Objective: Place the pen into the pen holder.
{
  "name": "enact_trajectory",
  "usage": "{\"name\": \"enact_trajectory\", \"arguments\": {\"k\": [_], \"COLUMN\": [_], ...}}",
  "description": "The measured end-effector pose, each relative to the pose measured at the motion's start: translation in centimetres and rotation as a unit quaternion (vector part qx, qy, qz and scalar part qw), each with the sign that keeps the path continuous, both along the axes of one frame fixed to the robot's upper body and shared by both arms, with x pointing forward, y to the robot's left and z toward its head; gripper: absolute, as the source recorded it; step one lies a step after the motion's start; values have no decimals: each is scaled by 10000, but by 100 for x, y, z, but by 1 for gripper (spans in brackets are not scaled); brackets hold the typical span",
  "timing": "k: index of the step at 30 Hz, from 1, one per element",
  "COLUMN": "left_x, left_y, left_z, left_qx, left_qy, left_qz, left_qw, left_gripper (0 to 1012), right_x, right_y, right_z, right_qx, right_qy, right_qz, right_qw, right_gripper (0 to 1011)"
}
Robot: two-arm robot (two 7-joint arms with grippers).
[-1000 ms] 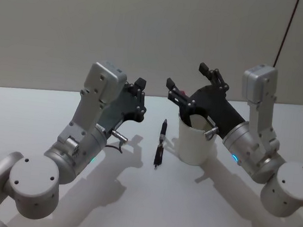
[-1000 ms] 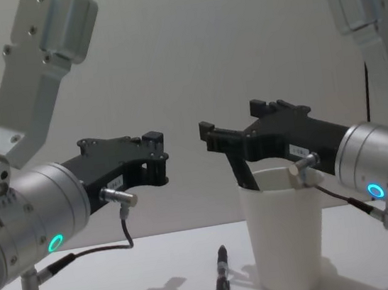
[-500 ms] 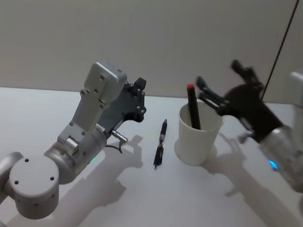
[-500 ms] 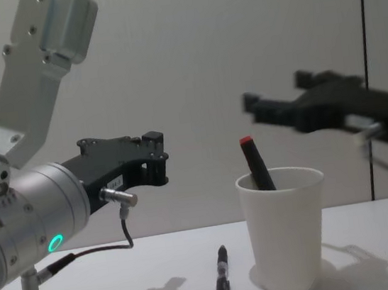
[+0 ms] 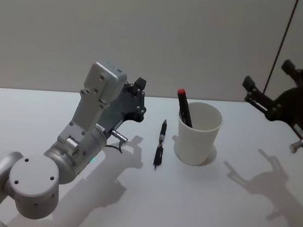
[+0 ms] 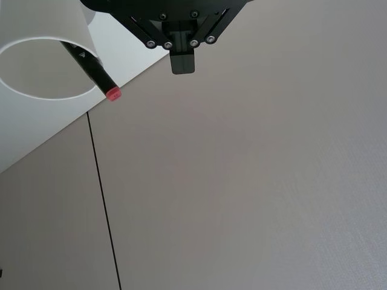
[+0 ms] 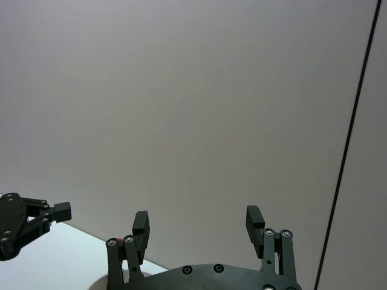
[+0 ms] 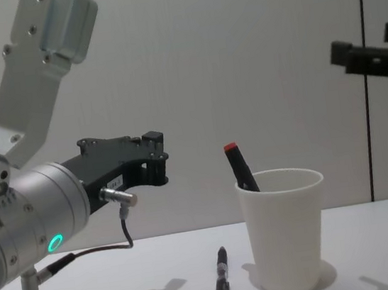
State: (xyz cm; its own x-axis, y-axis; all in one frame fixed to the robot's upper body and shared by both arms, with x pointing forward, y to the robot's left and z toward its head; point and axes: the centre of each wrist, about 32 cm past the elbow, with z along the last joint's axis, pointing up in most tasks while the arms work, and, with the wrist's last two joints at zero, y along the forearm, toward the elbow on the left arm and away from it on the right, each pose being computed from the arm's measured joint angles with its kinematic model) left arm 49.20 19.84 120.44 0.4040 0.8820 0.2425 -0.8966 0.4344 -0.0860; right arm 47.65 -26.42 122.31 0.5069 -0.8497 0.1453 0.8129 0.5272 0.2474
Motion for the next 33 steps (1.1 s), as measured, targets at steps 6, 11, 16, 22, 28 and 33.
{"name": "enact_trajectory", "arguments": {"k": [6, 11, 16, 22, 28, 33], "left_x": [0, 0, 0, 0, 0, 0], "left_y": [0, 0, 0, 0, 0, 0], "left_z": [0, 0, 0, 0, 0, 0], "left_qx": [0, 0, 0, 0, 0, 0], "left_qy": [0, 0, 0, 0, 0, 0], "left_qz": [0, 0, 0, 0, 0, 0], "left_qw": [10000, 10000, 10000, 10000, 10000, 10000], "left_gripper": [0, 0, 0, 3, 154, 304], "right_x": [-86, -137, -169, -192, -204, -212], "right_y": [-83, -126, -151, -169, -179, -186], "right_z": [62, 102, 127, 147, 157, 165], "right_qx": [3, 4, 5, 2, 1, -1], "right_qy": [-11, -21, -25, -29, -29, -33], "right_qz": [-26, -32, -35, -36, -35, -35], "right_qw": [10000, 10000, 10000, 10000, 10000, 10000], "right_gripper": [1001, 1001, 1001, 1001, 1001, 1001]}}
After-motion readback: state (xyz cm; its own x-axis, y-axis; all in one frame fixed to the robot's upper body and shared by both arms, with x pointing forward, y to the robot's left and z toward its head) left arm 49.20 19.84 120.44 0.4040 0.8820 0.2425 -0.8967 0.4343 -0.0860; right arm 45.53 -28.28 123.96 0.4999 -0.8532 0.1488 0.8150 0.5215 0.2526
